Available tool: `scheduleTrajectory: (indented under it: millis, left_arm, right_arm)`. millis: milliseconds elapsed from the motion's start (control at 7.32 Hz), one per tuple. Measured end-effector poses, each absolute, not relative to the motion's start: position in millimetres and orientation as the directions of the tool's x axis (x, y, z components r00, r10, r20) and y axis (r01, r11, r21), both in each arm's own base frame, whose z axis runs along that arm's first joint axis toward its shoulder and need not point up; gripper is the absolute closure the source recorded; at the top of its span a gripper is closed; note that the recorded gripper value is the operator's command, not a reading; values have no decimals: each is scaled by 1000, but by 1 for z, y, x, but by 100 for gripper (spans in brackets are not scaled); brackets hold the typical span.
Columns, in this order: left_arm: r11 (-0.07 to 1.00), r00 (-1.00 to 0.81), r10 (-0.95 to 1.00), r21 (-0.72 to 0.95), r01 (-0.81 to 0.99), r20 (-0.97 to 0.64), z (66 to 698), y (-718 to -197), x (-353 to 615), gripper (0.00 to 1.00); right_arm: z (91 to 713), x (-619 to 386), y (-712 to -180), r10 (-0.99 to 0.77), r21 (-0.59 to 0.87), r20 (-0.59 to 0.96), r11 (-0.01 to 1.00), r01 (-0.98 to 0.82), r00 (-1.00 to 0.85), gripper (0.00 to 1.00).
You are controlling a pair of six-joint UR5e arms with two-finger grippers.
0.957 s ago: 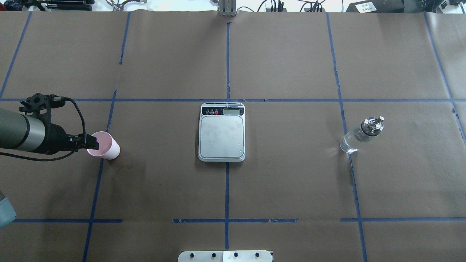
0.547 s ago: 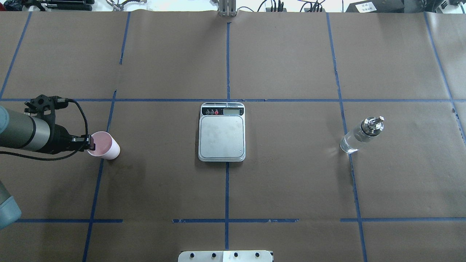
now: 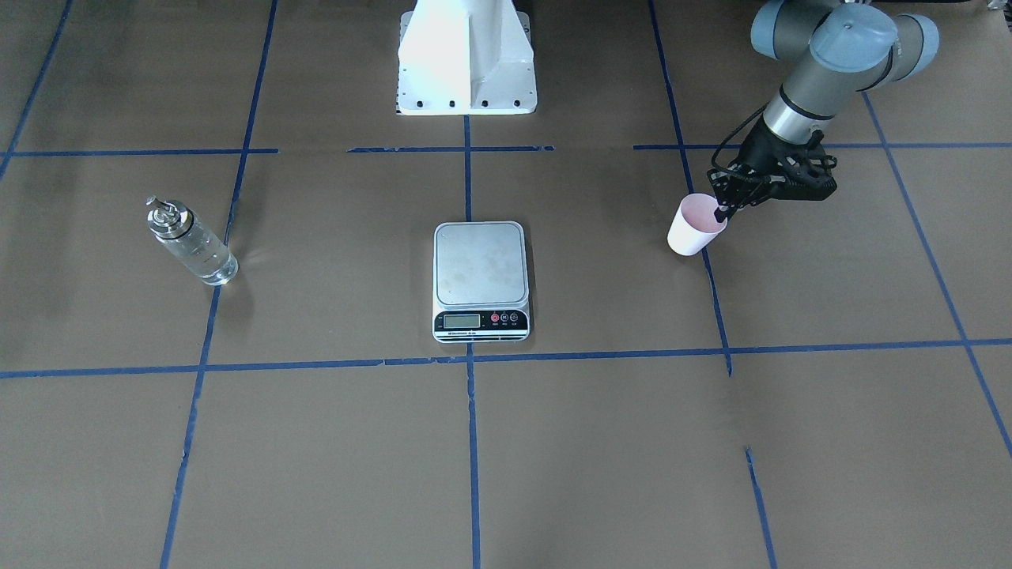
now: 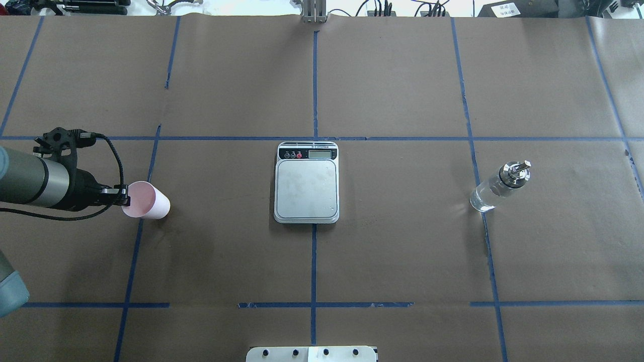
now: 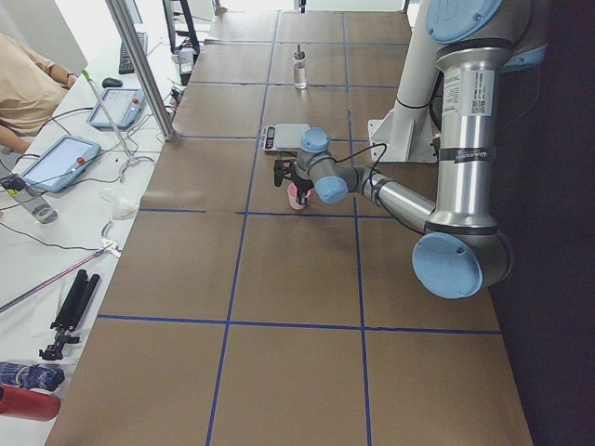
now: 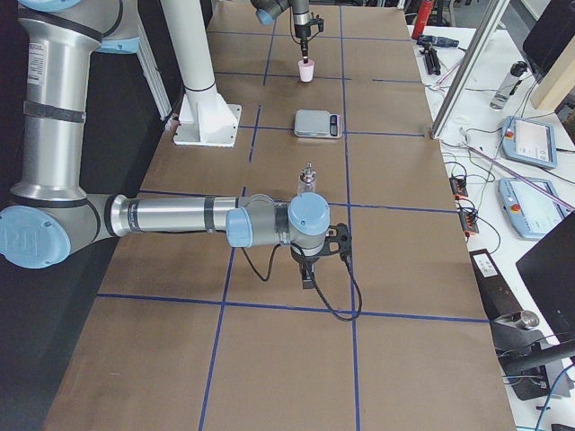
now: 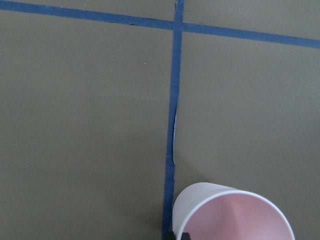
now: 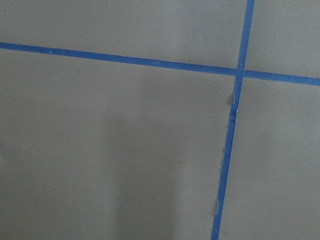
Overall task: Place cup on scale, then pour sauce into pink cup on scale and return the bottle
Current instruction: 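Carry the pink cup with the left gripper onto the scale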
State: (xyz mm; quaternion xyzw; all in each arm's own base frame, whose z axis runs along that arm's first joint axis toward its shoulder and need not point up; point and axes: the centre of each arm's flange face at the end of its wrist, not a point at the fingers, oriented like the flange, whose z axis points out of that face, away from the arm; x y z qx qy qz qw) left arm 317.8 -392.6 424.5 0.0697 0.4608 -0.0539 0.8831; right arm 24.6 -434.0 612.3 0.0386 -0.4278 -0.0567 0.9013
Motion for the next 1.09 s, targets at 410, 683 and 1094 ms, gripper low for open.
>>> scheduleTrajectory:
  millis: [410, 683, 1094]
  left_arm:
    - [986, 574, -29, 71, 152, -818, 320, -430, 366, 100]
    - [990, 592, -43, 44, 132, -805, 222, -444, 413, 100]
    - [985, 593, -82, 27, 173, -801, 156, -458, 477, 100]
  right_arm:
    - [614, 24, -432, -133, 115, 768, 991, 70, 626, 0]
    - [614, 24, -431, -132, 114, 770, 991, 70, 625, 0]
    - [613, 24, -430, -131, 112, 780, 991, 69, 611, 0]
